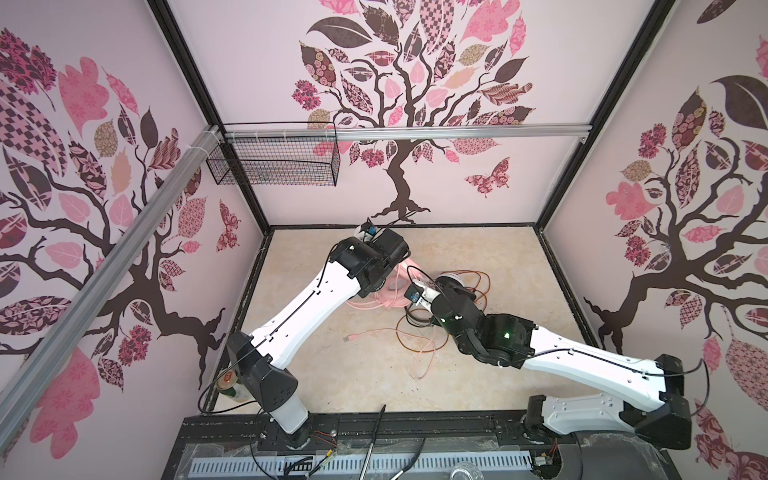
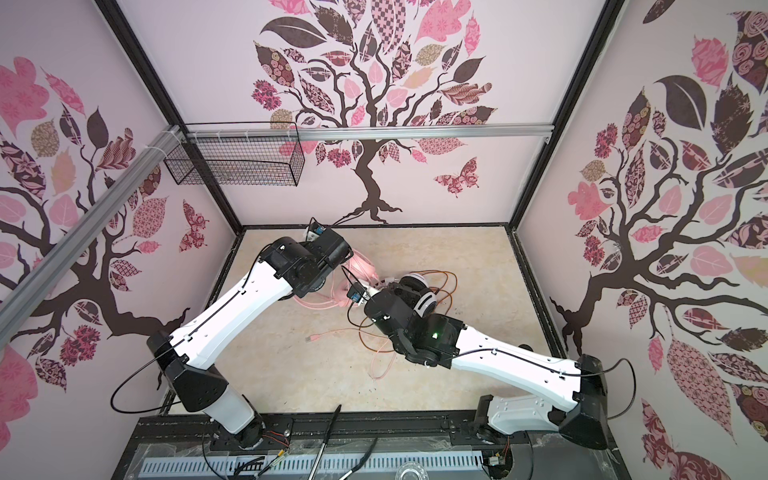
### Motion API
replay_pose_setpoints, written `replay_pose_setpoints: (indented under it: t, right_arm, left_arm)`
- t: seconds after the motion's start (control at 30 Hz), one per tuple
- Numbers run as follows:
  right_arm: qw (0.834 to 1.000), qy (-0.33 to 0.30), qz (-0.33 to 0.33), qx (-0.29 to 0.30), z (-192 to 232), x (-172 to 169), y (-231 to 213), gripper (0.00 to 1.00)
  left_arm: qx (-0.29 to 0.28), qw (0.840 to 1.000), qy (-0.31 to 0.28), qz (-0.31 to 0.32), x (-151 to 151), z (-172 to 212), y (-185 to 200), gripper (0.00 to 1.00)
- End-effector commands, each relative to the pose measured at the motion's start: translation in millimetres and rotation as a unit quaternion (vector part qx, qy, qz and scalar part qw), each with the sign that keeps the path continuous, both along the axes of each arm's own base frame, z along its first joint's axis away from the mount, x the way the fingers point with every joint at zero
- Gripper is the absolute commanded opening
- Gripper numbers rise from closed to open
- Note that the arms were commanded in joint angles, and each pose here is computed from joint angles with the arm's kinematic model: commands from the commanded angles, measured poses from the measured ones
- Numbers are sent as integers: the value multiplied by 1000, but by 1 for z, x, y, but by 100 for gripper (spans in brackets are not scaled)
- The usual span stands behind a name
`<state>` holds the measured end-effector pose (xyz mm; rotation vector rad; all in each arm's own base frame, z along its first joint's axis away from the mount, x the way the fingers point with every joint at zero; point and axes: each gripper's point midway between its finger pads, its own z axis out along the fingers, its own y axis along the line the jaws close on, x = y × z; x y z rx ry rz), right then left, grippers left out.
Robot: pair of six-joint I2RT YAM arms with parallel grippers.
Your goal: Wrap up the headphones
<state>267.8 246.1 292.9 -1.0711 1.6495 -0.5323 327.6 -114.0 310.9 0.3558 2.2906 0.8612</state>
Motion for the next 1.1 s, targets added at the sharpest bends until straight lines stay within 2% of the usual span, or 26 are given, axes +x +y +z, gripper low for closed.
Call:
replay_pose_setpoints:
  t: [0.0,0.2,0.37,0.6,0.67,0.77,0.83,1.0,1.07]
  right_arm:
    - [999,-35,27,30,23,1,12,0]
    - [989,-36,119,73,35,-18,27,0]
    - [979,-35,179,90,35,-34,34,1]
    - [974,-28,200,104,43,-38,43,0]
    - [973,-24,203,104,43,-37,47,4]
    - [974,-15,196,110,42,-31,50,17]
    - [974,2,189,122,40,-25,49,20]
    - [967,41,178,177,42,-9,38,38]
    - [963,56,176,195,42,-5,35,41]
  left_arm:
    - [-23,998,30,-40,-7,-12,-16,0]
    - [-104,987,93,-85,-22,-44,-42,0]
    - [-185,962,143,-139,-39,-63,-70,0]
    - [-217,939,202,-174,-65,-85,-81,0]
    - [-221,934,214,-183,-73,-90,-82,0]
    - [-230,928,220,-192,-82,-91,-83,0]
    - [-240,925,218,-198,-86,-90,-83,0]
    - [-257,918,217,-209,-93,-86,-84,0]
    - [-265,914,219,-214,-96,-84,-86,0]
